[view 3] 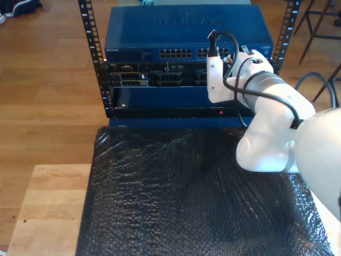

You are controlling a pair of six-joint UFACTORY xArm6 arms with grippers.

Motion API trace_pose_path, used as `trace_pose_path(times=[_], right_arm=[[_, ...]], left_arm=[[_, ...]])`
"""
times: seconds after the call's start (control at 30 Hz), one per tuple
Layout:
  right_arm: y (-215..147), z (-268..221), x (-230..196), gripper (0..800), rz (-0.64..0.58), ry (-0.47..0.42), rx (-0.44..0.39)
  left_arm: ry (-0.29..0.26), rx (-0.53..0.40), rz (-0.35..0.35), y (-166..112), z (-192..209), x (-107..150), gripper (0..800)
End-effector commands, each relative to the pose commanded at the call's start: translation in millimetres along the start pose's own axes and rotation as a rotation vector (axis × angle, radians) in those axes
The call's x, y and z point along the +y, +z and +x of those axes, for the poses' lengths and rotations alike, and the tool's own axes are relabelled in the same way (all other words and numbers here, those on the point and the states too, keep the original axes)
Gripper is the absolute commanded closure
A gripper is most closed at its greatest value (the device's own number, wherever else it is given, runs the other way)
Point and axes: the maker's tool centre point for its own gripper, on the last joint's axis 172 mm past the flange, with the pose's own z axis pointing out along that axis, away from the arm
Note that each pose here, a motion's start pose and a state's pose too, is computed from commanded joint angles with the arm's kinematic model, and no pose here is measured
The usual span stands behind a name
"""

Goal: Grab the cable and plug it in

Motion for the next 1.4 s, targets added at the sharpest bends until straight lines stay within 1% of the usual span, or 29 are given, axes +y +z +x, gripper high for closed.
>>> trace_pose_path(times=[0.23,0.33,0.43,0.5,0.63,0.73,0.83,0.97,1.03,1.2,1.4], right_arm=[[1,-3,-7,800,0.005,0.000,-0.006],[-4,-4,6,800,-0.055,-0.001,-0.020],[-2,-9,2,800,-0.107,-0.003,-0.046],[2,-12,-3,800,-0.115,0.018,-0.055],[2,-9,0,800,-0.123,0.077,-0.046],[6,-8,-5,800,-0.121,0.101,-0.043],[13,-6,-9,800,-0.128,0.100,-0.047],[12,-8,4,800,-0.212,0.097,-0.063],[13,-8,7,800,-0.225,0.097,-0.065],[23,-5,3,800,-0.227,0.093,-0.065],[26,-2,-1,800,-0.230,0.086,-0.064]], left_arm=[[-0.001,0.000,0.001,0,0,0,0],[-0.001,0.000,0.001,0,0,0,0],[0.000,0.000,0.000,0,0,0,0],[-0.001,0.000,0.001,0,0,0,0],[-0.001,0.000,0.001,0,0,0,0],[0.000,0.000,0.000,0,0,0,0],[-0.001,0.000,0.001,0,0,0,0],[0.000,0.000,0.000,0,0,0,0],[0.000,0.000,0.000,0,0,0,0],[0.000,0.000,0.000,0,0,0,0],[0.000,0.000,0.000,0,0,0,0]])
